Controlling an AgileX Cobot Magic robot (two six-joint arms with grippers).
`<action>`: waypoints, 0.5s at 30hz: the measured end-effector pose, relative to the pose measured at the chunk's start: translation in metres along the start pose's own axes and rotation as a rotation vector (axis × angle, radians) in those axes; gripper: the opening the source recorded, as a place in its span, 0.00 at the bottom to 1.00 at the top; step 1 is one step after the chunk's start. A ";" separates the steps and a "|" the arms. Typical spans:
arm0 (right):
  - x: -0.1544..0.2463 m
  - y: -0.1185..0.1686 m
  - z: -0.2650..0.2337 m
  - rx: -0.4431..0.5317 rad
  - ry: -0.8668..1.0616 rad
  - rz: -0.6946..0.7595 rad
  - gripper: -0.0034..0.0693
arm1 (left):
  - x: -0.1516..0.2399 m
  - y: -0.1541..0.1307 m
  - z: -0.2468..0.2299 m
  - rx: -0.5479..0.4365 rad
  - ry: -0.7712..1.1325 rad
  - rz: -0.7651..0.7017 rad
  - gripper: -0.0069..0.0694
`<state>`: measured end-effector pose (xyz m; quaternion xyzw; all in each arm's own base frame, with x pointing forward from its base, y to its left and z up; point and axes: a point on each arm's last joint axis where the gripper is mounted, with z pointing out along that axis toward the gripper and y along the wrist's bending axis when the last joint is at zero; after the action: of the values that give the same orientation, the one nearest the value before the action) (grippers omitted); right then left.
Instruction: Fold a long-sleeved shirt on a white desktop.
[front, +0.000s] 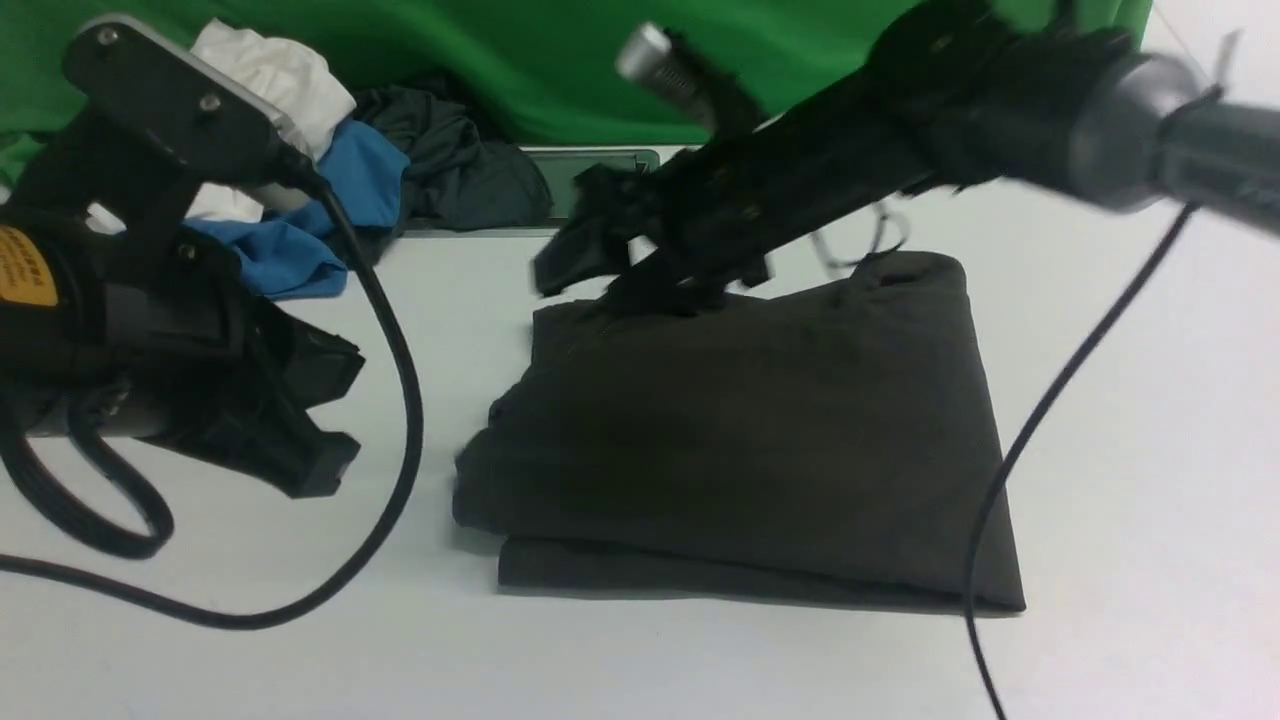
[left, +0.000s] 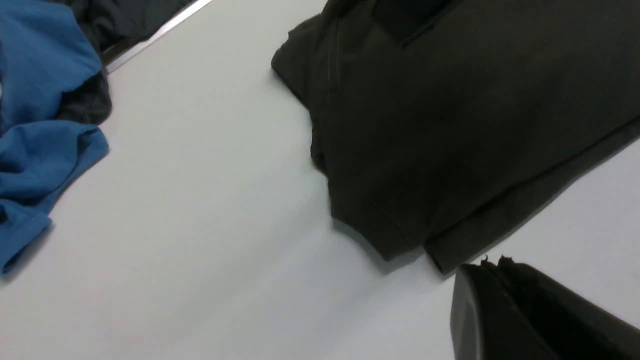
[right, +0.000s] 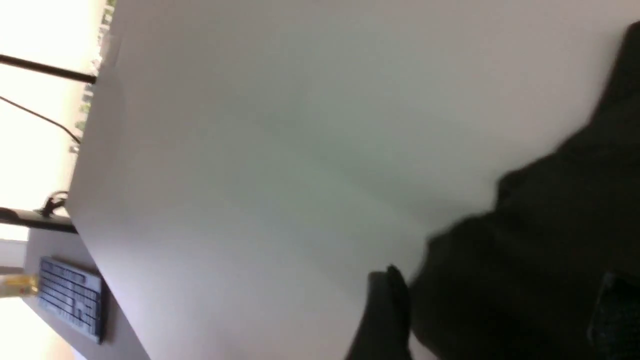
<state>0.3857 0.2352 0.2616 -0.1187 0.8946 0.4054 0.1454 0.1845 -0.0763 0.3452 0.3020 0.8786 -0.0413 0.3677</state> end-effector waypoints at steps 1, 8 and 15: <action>-0.001 0.000 -0.019 0.046 0.004 -0.033 0.68 | -0.001 0.000 0.003 0.008 0.001 -0.008 0.12; 0.012 -0.026 -0.093 0.653 0.072 -0.147 0.33 | -0.008 -0.003 0.048 0.102 0.066 -0.081 0.12; 0.017 -0.118 -0.075 0.814 -0.040 -0.092 0.30 | -0.007 -0.004 0.088 0.151 0.129 -0.039 0.12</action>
<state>0.3966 0.1010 0.2210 -0.0832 0.9728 0.0135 0.2159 0.2411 -0.1091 0.2854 0.3138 0.9005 -0.0950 0.2858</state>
